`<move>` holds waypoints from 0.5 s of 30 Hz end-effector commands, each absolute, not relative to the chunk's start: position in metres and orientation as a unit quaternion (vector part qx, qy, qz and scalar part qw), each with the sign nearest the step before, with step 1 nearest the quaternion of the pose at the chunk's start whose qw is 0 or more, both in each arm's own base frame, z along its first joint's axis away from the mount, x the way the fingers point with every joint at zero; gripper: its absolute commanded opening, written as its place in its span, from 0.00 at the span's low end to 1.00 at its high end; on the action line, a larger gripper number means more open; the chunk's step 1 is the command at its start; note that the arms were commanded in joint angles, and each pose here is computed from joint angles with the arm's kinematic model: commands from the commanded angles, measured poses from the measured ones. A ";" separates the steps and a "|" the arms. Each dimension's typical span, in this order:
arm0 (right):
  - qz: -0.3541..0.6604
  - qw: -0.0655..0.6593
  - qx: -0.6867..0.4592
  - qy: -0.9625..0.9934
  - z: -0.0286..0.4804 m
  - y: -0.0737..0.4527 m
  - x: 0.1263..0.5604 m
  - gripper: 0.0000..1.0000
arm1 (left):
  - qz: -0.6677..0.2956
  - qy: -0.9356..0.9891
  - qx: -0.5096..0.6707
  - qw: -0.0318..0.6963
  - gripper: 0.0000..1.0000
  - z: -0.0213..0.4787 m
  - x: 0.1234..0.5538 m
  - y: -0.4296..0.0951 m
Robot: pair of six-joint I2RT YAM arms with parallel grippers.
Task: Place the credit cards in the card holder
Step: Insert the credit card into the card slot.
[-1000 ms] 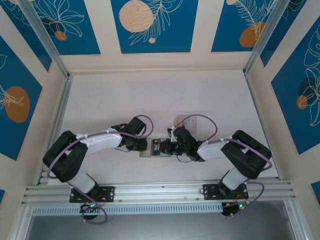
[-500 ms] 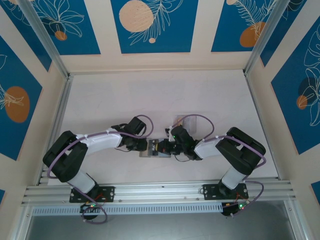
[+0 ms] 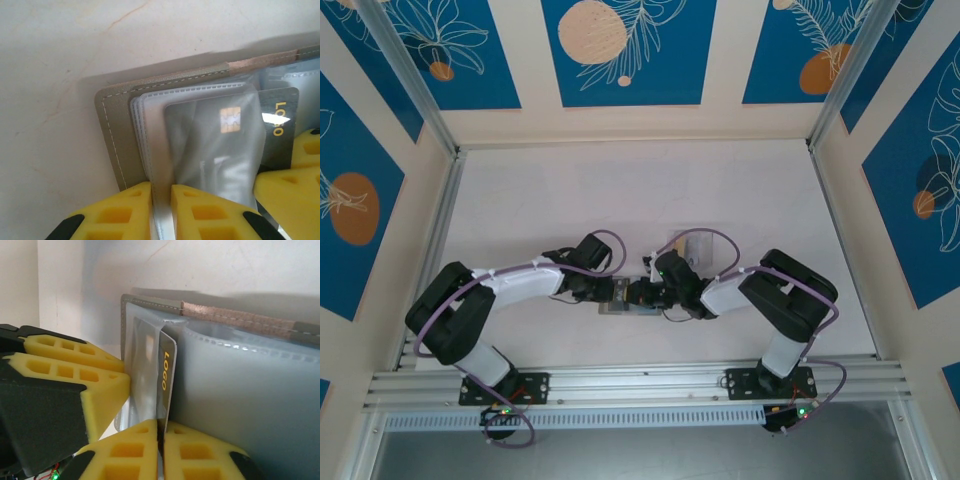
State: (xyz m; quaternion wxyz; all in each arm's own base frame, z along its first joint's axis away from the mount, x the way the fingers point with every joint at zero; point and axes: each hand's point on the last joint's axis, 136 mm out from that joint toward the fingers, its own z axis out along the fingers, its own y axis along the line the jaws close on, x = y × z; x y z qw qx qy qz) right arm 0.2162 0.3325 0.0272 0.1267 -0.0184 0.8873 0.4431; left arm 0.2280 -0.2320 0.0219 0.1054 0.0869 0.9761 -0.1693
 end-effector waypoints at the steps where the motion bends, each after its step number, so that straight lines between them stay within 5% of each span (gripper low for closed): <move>1: 0.413 0.076 -0.037 0.907 0.008 0.328 0.190 0.21 | -0.163 0.981 0.083 0.065 0.17 0.004 0.207 -0.225; 9: 0.382 0.056 -0.074 0.919 0.055 0.315 0.186 0.49 | -0.162 0.981 0.077 0.072 0.17 0.005 0.205 -0.220; 13: 0.352 0.066 -0.074 0.931 0.068 0.304 0.195 0.47 | -0.171 0.980 0.075 0.074 0.17 0.006 0.204 -0.222; 15: 0.330 0.074 -0.073 0.938 0.069 0.300 0.202 0.34 | -0.177 0.978 0.074 0.077 0.17 0.008 0.205 -0.224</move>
